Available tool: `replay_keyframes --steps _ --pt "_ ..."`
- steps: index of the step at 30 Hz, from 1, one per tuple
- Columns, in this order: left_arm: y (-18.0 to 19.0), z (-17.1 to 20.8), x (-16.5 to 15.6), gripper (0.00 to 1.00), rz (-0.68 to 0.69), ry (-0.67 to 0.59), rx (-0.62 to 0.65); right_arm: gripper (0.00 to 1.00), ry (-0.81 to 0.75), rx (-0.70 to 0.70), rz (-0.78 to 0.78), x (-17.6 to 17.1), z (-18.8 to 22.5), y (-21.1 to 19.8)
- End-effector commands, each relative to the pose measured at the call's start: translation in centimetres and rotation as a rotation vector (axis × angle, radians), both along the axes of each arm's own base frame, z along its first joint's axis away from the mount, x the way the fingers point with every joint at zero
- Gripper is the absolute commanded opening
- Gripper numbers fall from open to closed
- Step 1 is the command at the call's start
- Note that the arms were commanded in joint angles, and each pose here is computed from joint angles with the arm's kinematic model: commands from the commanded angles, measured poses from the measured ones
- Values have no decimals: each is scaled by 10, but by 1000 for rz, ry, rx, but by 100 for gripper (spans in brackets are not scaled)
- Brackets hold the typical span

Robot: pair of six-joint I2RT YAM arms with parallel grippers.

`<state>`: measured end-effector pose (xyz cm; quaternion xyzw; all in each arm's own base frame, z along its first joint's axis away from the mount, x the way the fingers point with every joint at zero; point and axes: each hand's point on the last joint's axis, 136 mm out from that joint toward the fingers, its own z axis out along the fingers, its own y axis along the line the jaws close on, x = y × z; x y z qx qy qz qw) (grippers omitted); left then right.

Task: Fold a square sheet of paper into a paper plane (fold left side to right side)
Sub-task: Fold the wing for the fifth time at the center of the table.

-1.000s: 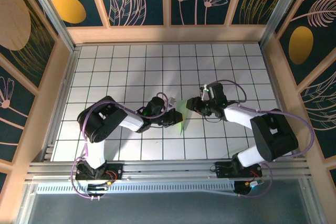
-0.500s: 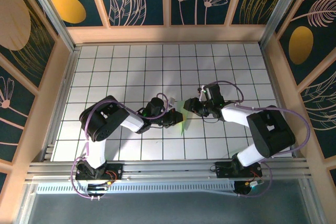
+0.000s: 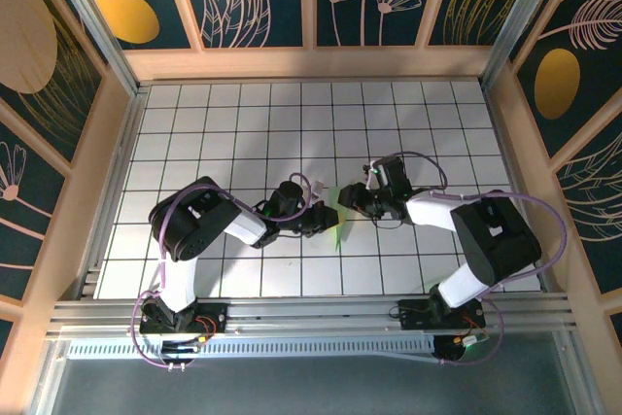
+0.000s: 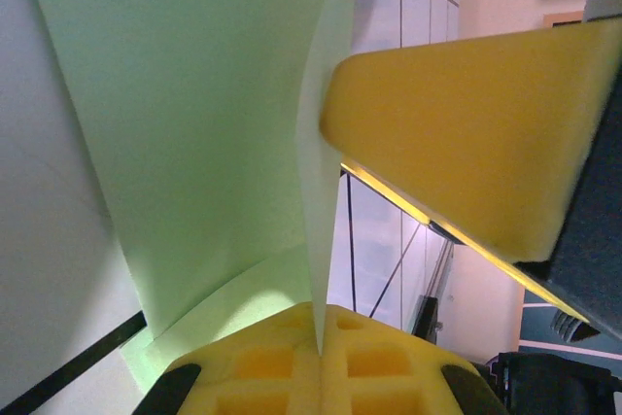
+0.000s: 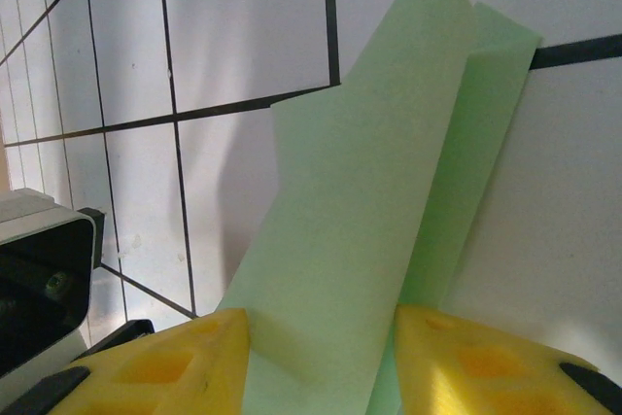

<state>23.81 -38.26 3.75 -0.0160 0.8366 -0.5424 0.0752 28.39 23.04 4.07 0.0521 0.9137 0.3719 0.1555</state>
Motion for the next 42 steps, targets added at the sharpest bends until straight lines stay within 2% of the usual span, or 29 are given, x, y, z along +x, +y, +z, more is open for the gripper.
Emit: replay_keyframes --steps 1,7,13,18,25,36,42 --pt "2 -4 1 0 6 7 -16 44 -7 -4 -11 3 -2 3" --pt "2 -5 1 1 5 12 -17 43 15 -22 -6 2 -10 4" --pt "4 -8 0 9 11 16 -11 43 48 -72 -14 -1 -24 -1" --pt "6 -5 1 20 18 9 -10 43 59 -90 -14 -3 -29 -3" --pt "18 -2 8 25 42 -9 10 43 60 -93 -11 -4 -31 -2" --pt "24 -7 16 26 60 -20 48 43 64 -101 -8 -5 -32 -2" --pt "27 -11 19 19 65 -25 77 43 63 -105 -6 -4 -32 -2"
